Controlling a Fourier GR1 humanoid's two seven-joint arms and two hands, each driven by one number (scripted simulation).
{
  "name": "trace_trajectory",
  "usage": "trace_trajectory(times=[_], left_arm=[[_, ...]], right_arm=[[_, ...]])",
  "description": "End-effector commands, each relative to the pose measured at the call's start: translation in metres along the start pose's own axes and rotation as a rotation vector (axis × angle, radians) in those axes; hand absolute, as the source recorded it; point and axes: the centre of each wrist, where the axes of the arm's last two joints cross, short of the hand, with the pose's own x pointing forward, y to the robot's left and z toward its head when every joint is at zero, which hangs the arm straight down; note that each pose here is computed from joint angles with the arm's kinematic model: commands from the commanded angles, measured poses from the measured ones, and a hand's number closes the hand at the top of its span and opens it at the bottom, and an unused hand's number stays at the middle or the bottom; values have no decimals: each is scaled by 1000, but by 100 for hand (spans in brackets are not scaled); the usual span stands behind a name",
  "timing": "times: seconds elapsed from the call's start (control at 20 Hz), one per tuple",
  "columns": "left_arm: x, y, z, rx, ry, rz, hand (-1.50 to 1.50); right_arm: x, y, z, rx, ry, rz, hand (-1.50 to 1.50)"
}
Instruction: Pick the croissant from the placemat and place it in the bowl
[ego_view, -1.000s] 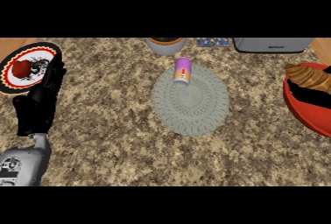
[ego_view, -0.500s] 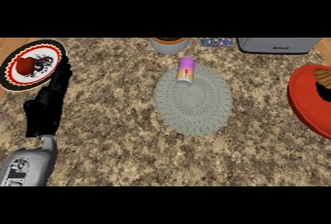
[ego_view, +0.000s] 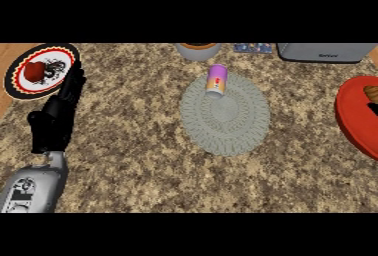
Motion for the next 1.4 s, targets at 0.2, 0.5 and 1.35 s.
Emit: trace_trajectory(times=[0.2, 0.5, 1.35], left_arm=[[-1, 6, -1, -15, -4, 4, 0], [6, 7, 3, 9, 5, -18, 0], [-17, 10, 9, 39, 39, -2, 0]], right_arm=[[-12, 10, 4, 47, -60, -221, -150], [-37, -26, -5, -38, -64, -322, -150], [-151, -92, 56, 102, -112, -613, -150]])
